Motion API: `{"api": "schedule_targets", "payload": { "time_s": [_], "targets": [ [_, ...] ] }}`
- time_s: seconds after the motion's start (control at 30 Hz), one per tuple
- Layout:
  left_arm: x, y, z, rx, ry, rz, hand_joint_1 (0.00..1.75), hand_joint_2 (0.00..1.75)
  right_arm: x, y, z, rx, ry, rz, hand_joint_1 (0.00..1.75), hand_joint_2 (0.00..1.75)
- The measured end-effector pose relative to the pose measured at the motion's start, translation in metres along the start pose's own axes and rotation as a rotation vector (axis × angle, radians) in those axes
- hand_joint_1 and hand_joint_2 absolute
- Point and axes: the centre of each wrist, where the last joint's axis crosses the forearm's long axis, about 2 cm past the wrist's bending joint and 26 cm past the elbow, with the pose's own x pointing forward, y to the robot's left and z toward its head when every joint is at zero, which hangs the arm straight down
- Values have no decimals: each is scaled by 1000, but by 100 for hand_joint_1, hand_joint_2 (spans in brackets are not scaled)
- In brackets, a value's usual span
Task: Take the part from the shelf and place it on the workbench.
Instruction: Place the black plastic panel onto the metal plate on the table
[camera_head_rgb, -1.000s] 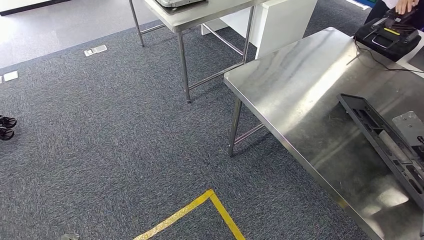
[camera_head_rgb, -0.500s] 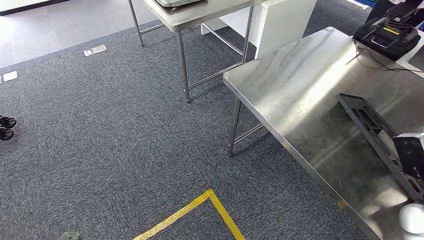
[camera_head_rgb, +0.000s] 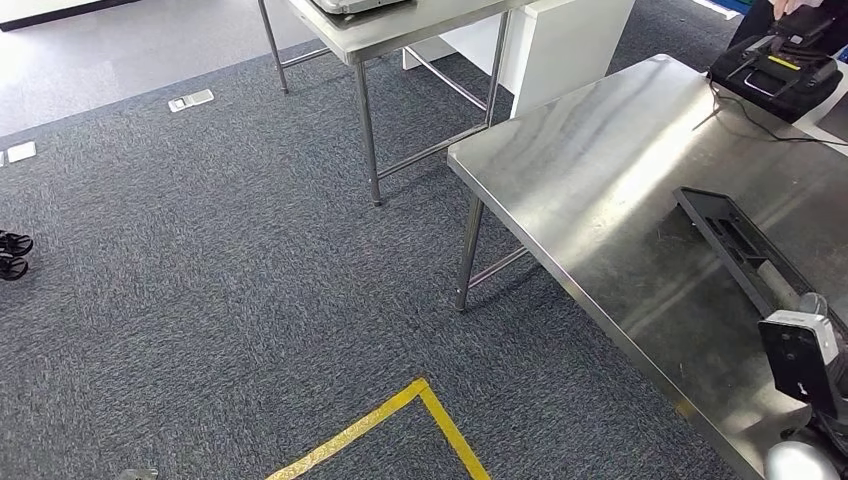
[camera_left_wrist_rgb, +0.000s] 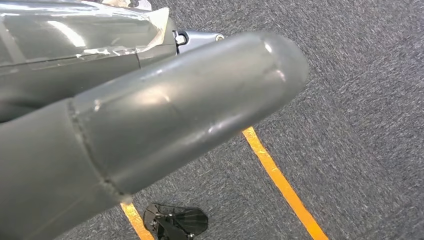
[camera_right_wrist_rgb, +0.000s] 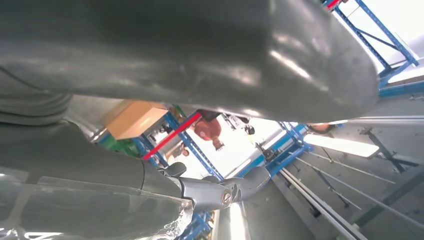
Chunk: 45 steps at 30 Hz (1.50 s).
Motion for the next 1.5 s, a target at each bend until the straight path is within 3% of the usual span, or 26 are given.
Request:
{"api": "schedule_targets", "payload": {
  "time_s": [0.73,1.03,1.5],
  "targets": [
    [-8,-3,8,-21,24,-8,0,0,1,3,18,22,5,7,0,0],
    [-13,-3,13,-45,41,-27,0,0,1,-7,37,33,15,17,0,0],
    [-9,-4,14,-55,29,-45,0,0,-1,-14,40,32,8,32,0,0]
  ]
}}
